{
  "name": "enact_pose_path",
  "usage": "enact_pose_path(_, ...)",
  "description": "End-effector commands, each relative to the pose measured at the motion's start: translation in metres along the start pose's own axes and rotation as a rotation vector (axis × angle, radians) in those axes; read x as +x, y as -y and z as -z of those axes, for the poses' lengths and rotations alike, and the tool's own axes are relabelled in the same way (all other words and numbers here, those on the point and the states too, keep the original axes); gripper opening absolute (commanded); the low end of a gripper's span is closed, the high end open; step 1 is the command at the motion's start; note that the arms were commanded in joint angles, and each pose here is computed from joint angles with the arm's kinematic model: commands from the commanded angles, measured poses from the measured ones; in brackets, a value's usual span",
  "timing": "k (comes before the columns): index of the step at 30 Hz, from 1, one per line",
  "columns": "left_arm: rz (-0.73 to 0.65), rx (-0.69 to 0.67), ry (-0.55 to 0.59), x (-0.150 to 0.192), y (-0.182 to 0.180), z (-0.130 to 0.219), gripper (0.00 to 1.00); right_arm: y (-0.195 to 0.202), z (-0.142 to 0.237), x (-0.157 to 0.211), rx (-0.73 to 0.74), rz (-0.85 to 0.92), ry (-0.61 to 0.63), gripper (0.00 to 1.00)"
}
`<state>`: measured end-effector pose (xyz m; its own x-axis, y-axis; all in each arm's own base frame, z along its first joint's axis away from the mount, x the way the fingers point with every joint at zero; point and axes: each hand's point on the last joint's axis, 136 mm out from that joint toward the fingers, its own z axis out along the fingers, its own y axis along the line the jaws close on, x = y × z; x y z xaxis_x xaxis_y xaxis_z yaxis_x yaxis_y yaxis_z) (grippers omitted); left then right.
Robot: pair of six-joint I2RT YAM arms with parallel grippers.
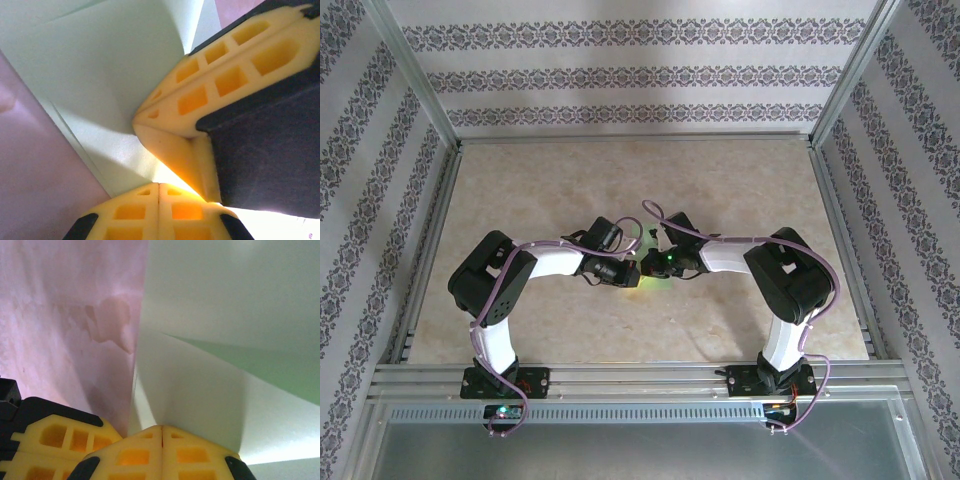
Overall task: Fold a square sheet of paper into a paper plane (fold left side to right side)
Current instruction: Fold the triangle a second time at the center of the table.
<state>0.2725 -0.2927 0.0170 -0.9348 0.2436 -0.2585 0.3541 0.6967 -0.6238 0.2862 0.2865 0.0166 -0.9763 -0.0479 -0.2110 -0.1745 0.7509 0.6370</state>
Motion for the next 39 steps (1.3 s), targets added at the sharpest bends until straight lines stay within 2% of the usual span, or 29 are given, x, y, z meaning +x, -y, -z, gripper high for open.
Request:
enact_pose_path(1, 0.04, -0.173, -0.113, 0.038, -0.039, -0.009, 0.0, 0.018, -0.009, 0.01, 0.049, 0.028, -0.015, 0.0)
enact_pose_path(8, 0.058, -0.189, -0.12, 0.045, -0.044, -0.009, 0.0, 0.032, -0.005, 0.005, 0.067, 0.021, 0.006, 0.0)
enact_pose_path(31, 0.061, -0.186, -0.114, 0.047, -0.045, -0.009, 0.0, 0.073, 0.037, -0.052, 0.026, -0.072, 0.126, 0.0)
enact_pose_path(39, 0.047, -0.169, -0.098, 0.04, -0.04, -0.009, 0.0, 0.056, 0.067, -0.071, 0.018, -0.05, 0.186, 0.0)
